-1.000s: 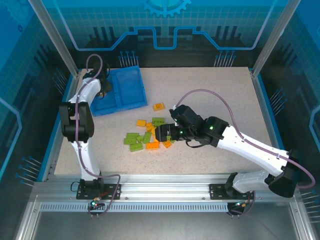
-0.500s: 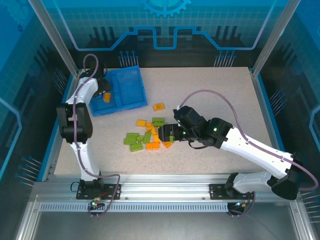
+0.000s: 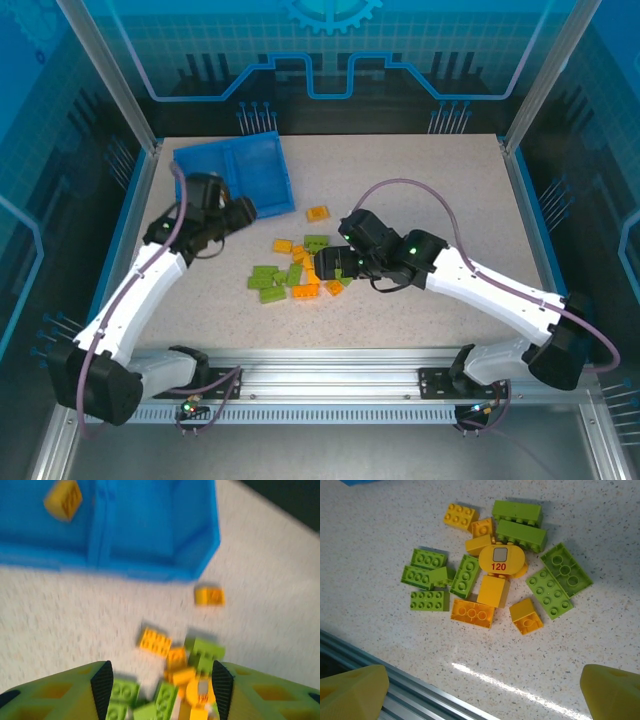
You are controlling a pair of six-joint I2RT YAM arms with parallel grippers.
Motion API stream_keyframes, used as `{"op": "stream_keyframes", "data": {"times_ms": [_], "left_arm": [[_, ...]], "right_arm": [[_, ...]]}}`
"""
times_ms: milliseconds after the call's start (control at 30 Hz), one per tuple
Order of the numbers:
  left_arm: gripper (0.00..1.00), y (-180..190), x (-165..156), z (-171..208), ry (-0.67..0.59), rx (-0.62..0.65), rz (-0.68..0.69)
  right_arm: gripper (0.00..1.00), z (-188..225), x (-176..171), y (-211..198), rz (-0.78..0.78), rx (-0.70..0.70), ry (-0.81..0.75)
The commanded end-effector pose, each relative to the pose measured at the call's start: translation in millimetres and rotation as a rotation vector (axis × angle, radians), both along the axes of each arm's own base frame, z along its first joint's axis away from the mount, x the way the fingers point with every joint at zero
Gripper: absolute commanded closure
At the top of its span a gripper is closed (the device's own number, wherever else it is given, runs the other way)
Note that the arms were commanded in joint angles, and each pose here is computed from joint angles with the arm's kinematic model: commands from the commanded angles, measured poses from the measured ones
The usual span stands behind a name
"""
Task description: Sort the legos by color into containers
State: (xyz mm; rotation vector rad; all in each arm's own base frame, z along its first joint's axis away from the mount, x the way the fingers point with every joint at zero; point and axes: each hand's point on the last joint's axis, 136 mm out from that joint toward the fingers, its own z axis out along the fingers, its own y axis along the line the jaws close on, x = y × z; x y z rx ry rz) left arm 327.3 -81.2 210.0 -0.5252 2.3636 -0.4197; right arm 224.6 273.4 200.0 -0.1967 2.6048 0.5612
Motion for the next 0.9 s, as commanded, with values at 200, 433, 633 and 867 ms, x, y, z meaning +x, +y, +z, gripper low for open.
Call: {"op": "stream_keyframes", "data": {"times_ms": [200,433,633,867], "left_arm": [[0.31,-41.2,-34.9,-109.7,0.320,0.069,-0.120],[0.25,-43.9,-23.5,-155.5,0.434,0.152,-0.152],[0.22,-34.0,-24.4,-179.4,0.509,0.256,-0.180],[0.21,-19.6,-38.0,-195.2,0.572,0.316,-0.160]], "right_arm": [[0.00,0.0,2.8,14.3,0.043,0.021,0.034],[0.00,-1.2,-3.0,2.3,0.017,0.012,0.035],[0.00,-1.0,-4.3,-2.7,0.007,0.011,0.029],[0.00,-1.9,-4.1,1.1,0.013,0.015,0.039]]}}
